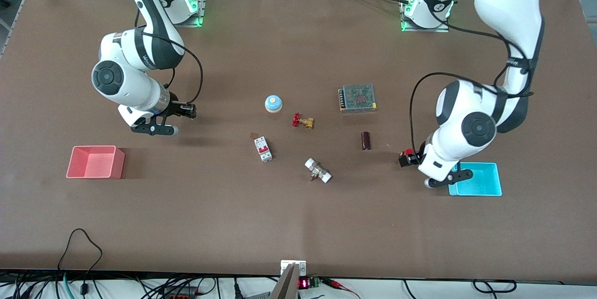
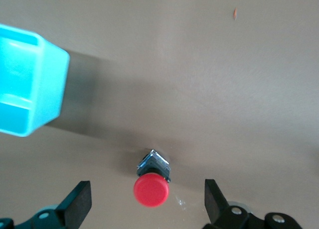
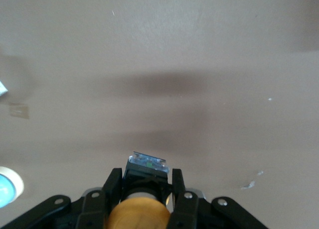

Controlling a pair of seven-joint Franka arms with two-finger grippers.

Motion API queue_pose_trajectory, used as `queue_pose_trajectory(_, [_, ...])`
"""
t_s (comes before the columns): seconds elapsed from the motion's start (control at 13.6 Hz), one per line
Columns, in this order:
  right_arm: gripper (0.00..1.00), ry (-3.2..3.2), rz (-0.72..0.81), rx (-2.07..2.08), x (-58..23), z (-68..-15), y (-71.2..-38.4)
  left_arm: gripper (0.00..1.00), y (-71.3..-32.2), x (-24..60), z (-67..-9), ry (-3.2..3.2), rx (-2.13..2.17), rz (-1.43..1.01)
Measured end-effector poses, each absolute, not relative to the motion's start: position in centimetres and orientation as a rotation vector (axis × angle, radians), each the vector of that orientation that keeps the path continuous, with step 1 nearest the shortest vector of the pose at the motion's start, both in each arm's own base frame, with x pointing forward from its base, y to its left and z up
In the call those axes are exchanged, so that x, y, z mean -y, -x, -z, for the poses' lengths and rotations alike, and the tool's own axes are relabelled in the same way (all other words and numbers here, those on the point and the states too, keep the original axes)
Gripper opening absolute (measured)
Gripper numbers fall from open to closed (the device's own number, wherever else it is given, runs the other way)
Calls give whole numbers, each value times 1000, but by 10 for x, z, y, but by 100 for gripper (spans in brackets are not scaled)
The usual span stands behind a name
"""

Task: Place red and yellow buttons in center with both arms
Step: 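Carry the red button toward the table center and release it with the left gripper, then lower the yellow button onto the table and open the right gripper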

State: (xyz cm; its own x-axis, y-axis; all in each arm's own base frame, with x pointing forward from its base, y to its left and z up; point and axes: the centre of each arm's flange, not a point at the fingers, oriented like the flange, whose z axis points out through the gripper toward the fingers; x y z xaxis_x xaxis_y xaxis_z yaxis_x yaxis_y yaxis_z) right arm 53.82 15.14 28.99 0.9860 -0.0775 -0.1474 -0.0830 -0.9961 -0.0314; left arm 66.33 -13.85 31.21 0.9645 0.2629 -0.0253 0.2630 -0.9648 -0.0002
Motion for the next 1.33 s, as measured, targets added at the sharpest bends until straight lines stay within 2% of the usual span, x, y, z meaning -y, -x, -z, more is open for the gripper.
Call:
queue_pose_trajectory(0.22, [45, 3120, -223, -86, -157, -257, -525, 100, -660, 131, -367, -3149, -397, 45])
queue_pose_trajectory(0.59, [45, 3226, -220, 73, -154, -213, -525, 100, -655, 83, -436, -3162, -365, 8])
queue_pose_trajectory(1.03, [45, 3231, -210, 85, -154, -202, -525, 100, -630, 28, -501, -3183, -104, 32])
queue_pose_trajectory(1.11, [49, 3231, -206, 85, -154, -202, -526, 100, -626, 24, -509, -3184, -83, 35])
queue_pose_trajectory(1.33, [79, 3228, -173, 79, -155, -206, -530, 100, -614, 12, -534, -3183, -60, 42])
